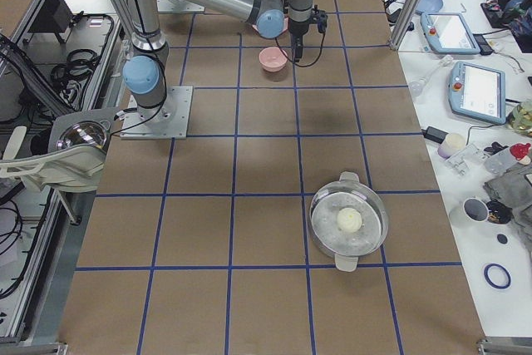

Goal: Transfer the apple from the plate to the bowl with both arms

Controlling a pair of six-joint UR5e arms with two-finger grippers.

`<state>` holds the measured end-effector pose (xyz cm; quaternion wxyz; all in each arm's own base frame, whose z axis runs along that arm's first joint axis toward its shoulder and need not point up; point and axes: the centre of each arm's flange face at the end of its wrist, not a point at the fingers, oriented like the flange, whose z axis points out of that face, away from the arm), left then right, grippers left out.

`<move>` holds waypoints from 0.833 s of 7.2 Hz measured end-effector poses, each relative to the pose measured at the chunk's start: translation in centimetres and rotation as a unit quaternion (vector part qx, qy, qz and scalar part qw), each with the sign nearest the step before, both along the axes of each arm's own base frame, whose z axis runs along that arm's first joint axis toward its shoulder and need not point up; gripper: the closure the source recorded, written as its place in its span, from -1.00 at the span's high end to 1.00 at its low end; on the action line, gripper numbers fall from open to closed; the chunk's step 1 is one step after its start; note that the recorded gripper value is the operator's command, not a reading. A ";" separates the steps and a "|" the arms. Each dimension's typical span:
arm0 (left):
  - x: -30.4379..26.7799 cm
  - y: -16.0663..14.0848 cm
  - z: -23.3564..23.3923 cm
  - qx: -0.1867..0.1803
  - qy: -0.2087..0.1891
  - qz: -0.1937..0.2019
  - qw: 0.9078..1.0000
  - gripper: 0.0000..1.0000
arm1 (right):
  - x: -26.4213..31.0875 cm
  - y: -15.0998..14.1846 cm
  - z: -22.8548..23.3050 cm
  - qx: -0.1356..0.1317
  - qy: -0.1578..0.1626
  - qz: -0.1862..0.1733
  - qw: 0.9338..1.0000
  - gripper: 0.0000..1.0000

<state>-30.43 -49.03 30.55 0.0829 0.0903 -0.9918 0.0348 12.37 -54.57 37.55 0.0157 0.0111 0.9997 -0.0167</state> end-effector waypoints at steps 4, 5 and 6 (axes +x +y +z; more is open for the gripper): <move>-10.3 3.2 -2.4 0.029 0.047 0.048 0.997 -1.00 | -2.1 1.5 12.8 -0.011 0.015 -0.023 1.000 1.00; -12.8 2.9 -3.2 0.029 0.051 0.056 0.997 -1.00 | -1.7 1.6 13.0 -0.010 0.014 -0.024 1.000 1.00; -14.7 2.8 -4.3 0.032 0.049 0.058 0.997 -1.00 | -0.8 1.7 13.0 -0.011 0.012 -0.032 0.999 1.00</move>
